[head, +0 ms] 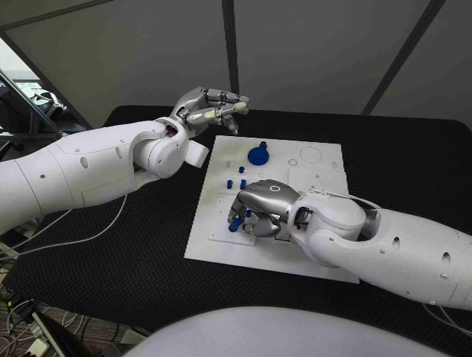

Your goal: Assemble the parts on the task board

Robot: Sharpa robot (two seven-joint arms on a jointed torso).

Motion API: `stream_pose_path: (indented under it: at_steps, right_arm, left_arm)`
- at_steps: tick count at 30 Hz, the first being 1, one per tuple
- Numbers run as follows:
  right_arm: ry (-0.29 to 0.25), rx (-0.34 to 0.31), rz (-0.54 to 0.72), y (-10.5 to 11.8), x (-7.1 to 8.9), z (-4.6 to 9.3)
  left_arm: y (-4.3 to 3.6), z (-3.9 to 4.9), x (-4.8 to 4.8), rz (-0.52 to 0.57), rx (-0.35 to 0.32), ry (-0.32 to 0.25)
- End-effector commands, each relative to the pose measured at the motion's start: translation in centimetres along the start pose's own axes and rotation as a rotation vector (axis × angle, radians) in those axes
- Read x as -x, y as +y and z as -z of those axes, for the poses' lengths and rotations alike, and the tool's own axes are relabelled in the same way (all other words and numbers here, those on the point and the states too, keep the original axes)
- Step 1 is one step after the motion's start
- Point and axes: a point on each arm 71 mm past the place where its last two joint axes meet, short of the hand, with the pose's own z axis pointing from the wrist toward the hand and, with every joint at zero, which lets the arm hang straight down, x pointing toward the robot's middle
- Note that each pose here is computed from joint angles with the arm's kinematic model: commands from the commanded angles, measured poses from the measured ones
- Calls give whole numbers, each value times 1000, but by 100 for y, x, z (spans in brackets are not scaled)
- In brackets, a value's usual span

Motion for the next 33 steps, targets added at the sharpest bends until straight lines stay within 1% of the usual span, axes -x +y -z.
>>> stream_pose_path:
  at_steps: [1,7,13,17,20,22,25,27,31,33]
  right_arm:
    - [18,-11,33,2,-24,-9]
    - [5,1,21,21,-71,-6]
    - [-18,15,8,42,-73,-8]
    - [-62,24,0,58,-43,-1]
    - [-107,26,-6,62,-11,15]
    - [-149,24,-12,54,18,43]
    - [-210,17,-26,26,65,119]
    - [-242,7,-36,-10,95,210]
    - [-265,-29,-69,-96,142,395]
    - [-276,-78,-104,-201,224,530]
  left_arm:
    - [-11,-5,-12,9,-3,10]
    - [-11,-6,-12,8,-3,9]
    - [-10,-8,-13,8,-2,9]
    - [-10,-8,-14,8,-1,9]
    - [-9,-9,-13,8,-1,9]
    - [-8,-9,-12,8,-1,9]
    - [-7,-8,-7,8,0,8]
    - [-5,-7,0,7,1,7]
    - [1,-2,13,5,3,4]
    - [11,5,19,4,6,3]
